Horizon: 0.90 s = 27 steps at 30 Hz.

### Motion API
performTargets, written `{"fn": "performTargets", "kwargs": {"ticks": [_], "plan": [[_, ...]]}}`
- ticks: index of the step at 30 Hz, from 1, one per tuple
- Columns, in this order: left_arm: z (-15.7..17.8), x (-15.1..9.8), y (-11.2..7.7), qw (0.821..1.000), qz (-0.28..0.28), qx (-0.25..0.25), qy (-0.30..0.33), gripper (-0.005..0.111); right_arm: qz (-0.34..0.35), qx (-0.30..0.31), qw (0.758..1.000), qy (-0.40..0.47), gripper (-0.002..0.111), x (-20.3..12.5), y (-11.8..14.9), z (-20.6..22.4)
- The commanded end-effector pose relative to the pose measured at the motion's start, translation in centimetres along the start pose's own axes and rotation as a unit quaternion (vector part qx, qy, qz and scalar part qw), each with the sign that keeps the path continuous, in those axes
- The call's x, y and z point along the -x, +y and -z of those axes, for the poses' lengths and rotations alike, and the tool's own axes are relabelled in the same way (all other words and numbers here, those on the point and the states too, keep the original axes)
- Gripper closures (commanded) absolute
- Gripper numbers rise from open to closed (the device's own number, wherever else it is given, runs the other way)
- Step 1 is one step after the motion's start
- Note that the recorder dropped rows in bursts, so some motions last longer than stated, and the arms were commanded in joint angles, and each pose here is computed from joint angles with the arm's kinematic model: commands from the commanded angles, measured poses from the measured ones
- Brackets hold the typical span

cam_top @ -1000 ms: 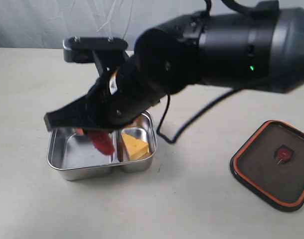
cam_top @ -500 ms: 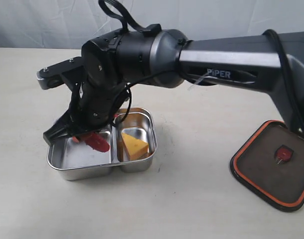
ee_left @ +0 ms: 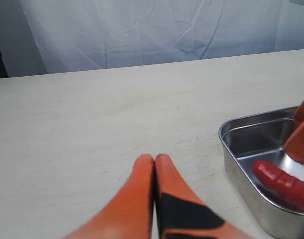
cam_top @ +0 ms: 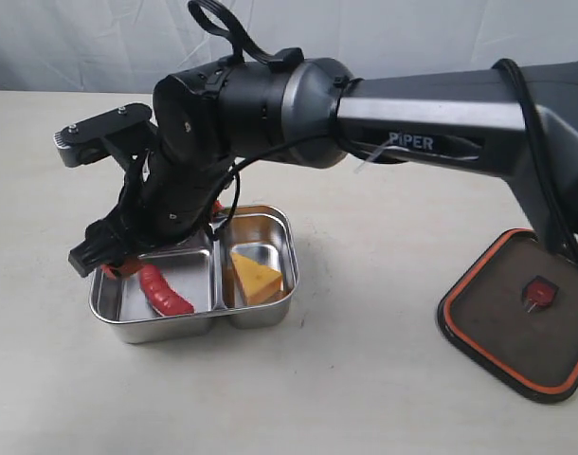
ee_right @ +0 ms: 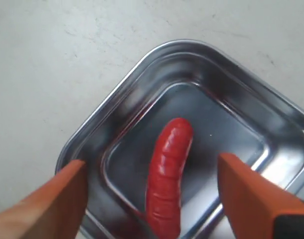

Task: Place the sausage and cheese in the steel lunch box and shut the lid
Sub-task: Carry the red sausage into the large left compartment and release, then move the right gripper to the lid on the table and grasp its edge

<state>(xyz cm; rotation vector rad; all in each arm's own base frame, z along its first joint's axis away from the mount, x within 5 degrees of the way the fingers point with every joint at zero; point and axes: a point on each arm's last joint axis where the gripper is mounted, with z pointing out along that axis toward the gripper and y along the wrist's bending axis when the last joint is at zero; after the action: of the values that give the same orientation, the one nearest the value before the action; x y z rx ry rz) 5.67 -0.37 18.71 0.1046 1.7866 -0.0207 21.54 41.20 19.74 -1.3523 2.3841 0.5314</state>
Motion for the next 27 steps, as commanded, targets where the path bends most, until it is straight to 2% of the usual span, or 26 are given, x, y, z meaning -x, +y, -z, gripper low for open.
{"fn": "performTargets", "kwargs": {"ticks": [1,5,8,12,15,17,20,23,27], "plan": [[0.0,0.0,0.0,1.0,-0.002,-0.003,-0.007,0.107,-0.017,0.02,0.999,0.025,0.043,0.2,0.3,0.9],[0.0,0.0,0.0,1.0,-0.002,-0.003,-0.007,0.107,-0.014,0.033,0.997,0.062,0.067,-0.1,0.9,3.4],[0.0,0.0,0.0,1.0,-0.002,-0.003,-0.007,0.107,-0.002,0.033,0.995,0.096,0.077,-0.7,1.3,6.2],[0.0,0.0,0.0,1.0,-0.002,-0.003,-0.007,0.107,0.001,-0.014,0.991,0.133,0.078,-2.0,1.0,10.6],[0.0,0.0,0.0,1.0,-0.002,-0.003,-0.007,0.107,-0.015,-0.089,0.988,0.127,0.078,-3.7,-0.1,13.3],[0.0,0.0,0.0,1.0,-0.002,-0.003,-0.007,0.107,-0.02,-0.157,0.979,0.128,0.078,-5.8,-1.3,15.0],[0.0,0.0,0.0,1.0,-0.002,-0.003,-0.007,0.107,-0.047,-0.227,0.961,0.15,0.078,-10.0,-3.2,16.4],[0.0,0.0,0.0,1.0,-0.002,-0.003,-0.007,0.107,-0.069,-0.24,0.954,0.168,0.078,-14.6,-4.7,16.5],[0.0,0.0,0.0,1.0,-0.002,-0.003,-0.007,0.107,-0.102,-0.233,0.942,0.217,0.078,-20.7,-6.6,14.6]]}}
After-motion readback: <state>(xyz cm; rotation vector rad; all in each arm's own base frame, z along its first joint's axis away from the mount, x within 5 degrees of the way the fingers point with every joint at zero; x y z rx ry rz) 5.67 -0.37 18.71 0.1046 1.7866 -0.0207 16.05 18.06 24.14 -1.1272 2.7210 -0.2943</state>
